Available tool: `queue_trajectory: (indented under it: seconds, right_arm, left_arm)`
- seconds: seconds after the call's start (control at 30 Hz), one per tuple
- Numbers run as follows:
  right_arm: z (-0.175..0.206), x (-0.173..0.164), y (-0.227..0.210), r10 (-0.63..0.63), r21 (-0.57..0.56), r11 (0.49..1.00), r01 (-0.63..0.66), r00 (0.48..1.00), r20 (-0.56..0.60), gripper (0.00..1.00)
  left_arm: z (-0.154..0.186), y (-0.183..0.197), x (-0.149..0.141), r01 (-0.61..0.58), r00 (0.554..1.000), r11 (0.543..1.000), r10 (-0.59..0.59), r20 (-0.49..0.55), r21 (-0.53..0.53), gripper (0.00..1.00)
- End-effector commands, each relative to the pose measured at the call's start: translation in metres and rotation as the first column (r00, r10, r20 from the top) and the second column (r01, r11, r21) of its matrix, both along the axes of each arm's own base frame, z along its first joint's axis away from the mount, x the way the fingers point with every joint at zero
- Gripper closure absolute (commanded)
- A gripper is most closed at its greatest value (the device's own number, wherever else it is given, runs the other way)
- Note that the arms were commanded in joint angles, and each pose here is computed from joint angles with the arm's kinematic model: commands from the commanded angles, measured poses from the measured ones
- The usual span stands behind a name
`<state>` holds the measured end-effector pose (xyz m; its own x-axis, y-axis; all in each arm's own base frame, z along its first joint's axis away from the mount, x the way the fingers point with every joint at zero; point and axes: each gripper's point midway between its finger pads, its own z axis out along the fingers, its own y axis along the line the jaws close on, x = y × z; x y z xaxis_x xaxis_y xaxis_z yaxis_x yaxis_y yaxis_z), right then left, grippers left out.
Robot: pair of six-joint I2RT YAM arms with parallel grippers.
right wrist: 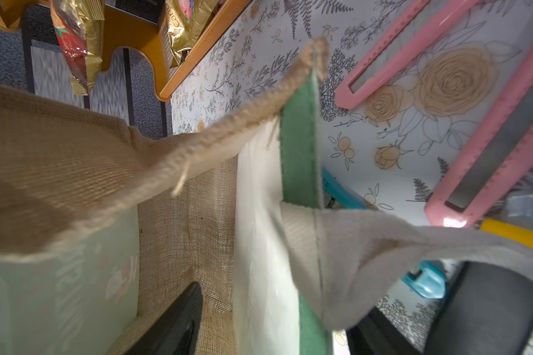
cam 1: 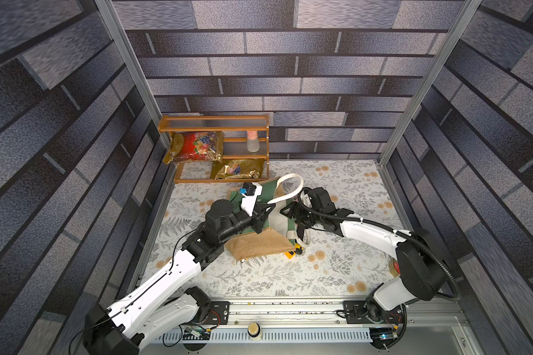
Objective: Place the art knife into the pouch
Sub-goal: Open the pouch at the center of the board.
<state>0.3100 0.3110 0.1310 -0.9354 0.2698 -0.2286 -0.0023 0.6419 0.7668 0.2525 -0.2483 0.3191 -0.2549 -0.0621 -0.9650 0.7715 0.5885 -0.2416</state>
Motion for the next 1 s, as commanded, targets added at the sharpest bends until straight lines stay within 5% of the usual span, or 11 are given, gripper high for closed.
queue_trajectory:
  seconds: [0.0, 0.13, 0.2, 0.3, 0.47, 0.6, 0.83, 0.97]
  right_arm:
    - [0.003, 0.006, 0.008, -0.008, 0.008, 1.0, 0.008, 1.0, 0.008, 0.34]
    - [-0.001, 0.009, 0.005, -0.016, -0.033, 0.999, 0.017, 0.999, 0.027, 0.55]
    - [0.0, 0.011, 0.007, -0.014, -0.031, 0.999, 0.015, 0.999, 0.035, 0.81]
    - [0.008, 0.015, 0.011, 0.002, -0.04, 0.999, 0.0, 0.999, 0.052, 1.0]
    - [0.044, 0.026, 0.014, 0.016, -0.087, 0.996, -0.003, 0.989, 0.149, 1.0]
    - [0.061, 0.028, 0.027, 0.053, -0.108, 0.994, -0.032, 0.979, 0.197, 1.0]
    - [0.066, 0.031, 0.051, 0.103, -0.1, 0.991, -0.085, 0.975, 0.195, 1.0]
    - [0.074, 0.033, 0.057, 0.123, -0.121, 0.988, -0.099, 0.969, 0.214, 1.0]
  left_arm:
    - [0.027, 0.009, 0.0, -0.017, 0.997, 0.997, 0.023, 0.08, -0.077, 1.0]
    - [0.032, 0.019, 0.006, -0.052, 0.995, 0.993, 0.06, 0.074, -0.107, 1.0]
    - [0.032, 0.026, 0.01, -0.078, 0.995, 0.989, 0.085, 0.053, -0.123, 1.0]
    - [0.025, 0.055, 0.027, -0.235, 0.972, 0.962, 0.235, -0.017, -0.136, 1.0]
    - [-0.004, 0.136, 0.05, -0.573, 0.809, 0.802, 0.522, -0.269, -0.168, 1.0]
    - [-0.017, 0.184, 0.043, -0.707, 0.693, 0.675, 0.605, -0.392, -0.209, 0.83]
    - [-0.022, 0.222, 0.018, -0.814, 0.552, 0.57, 0.696, -0.459, -0.114, 0.05]
    - [-0.009, 0.221, 0.013, -0.803, 0.559, 0.593, 0.712, -0.426, -0.063, 0.0]
